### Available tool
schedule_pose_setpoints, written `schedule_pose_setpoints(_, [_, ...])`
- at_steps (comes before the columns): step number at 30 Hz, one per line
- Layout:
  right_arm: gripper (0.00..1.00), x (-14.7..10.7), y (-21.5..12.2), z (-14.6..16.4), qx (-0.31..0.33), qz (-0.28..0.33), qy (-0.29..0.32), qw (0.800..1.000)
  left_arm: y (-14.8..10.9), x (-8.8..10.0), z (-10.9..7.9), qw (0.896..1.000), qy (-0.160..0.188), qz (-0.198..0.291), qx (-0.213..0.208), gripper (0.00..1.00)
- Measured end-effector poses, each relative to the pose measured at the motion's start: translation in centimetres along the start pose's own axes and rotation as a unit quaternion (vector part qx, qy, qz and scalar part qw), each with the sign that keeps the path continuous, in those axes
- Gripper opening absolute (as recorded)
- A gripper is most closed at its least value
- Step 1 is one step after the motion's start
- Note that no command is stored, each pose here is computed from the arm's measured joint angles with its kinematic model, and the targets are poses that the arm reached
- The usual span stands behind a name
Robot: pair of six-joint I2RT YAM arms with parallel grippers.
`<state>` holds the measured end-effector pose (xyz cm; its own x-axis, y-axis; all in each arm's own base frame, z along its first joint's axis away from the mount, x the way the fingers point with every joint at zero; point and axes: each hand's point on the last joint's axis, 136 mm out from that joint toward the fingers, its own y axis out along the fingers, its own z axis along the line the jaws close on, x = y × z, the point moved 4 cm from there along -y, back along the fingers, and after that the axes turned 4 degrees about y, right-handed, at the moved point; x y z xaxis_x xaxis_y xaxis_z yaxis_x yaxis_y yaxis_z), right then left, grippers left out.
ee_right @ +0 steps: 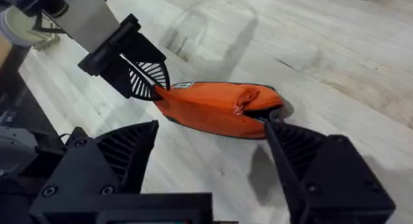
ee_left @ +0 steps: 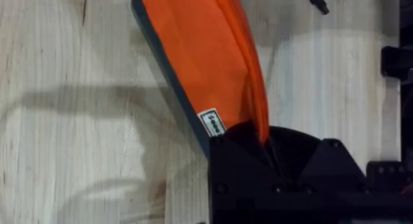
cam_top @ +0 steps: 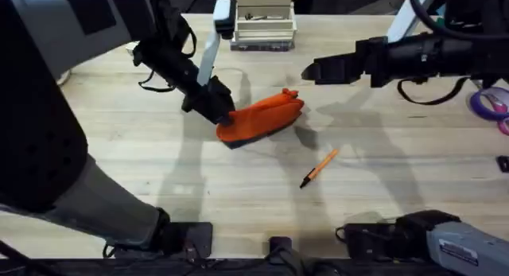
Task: Unzip the bag, pick up the pens from the table one at a time and place them inside, then zip the bag closed.
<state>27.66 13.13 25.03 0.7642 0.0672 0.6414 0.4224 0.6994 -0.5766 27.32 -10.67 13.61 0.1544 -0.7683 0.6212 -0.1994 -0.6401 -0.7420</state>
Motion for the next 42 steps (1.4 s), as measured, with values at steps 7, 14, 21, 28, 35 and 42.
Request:
schedule_pose_setpoints(7, [0.997, -0.4, 0.9, 0.5, 0.010, 0.017, -0.004, 1.000, 0.0, 0.0, 0.0, 1.000, 0.000, 0.000, 0.000, 0.043])
schedule_pose_setpoints(14, [0.997, -0.9, 3.4, 0.6, 0.024, 0.044, -0.008, 0.999, 0.0, 0.0, 0.0, 1.000, 0.000, 0.000, 0.000, 0.042])
schedule_pose_setpoints(21, [0.997, -1.3, 5.7, -0.9, 0.023, 0.066, 0.006, 0.998, 0.0, 0.0, 0.0, 1.000, 0.000, 0.000, 0.000, 0.043])
schedule_pose_setpoints(28, [0.997, -2.5, 8.0, -3.0, 0.009, 0.100, 0.031, 0.994, 0.0, 0.0, 0.0, 1.000, 0.000, 0.000, 0.000, 0.043])
schedule_pose_setpoints(35, [0.997, -2.2, 9.5, -3.6, 0.007, 0.095, 0.020, 0.995, 0.0, 0.0, 0.0, 1.000, 0.000, 0.000, 0.000, 0.043])
schedule_pose_setpoints(42, [0.997, -2.6, 10.9, -2.6, 0.019, 0.102, 0.001, 0.995, 0.0, 0.0, 0.0, 1.000, 0.000, 0.000, 0.000, 0.043])
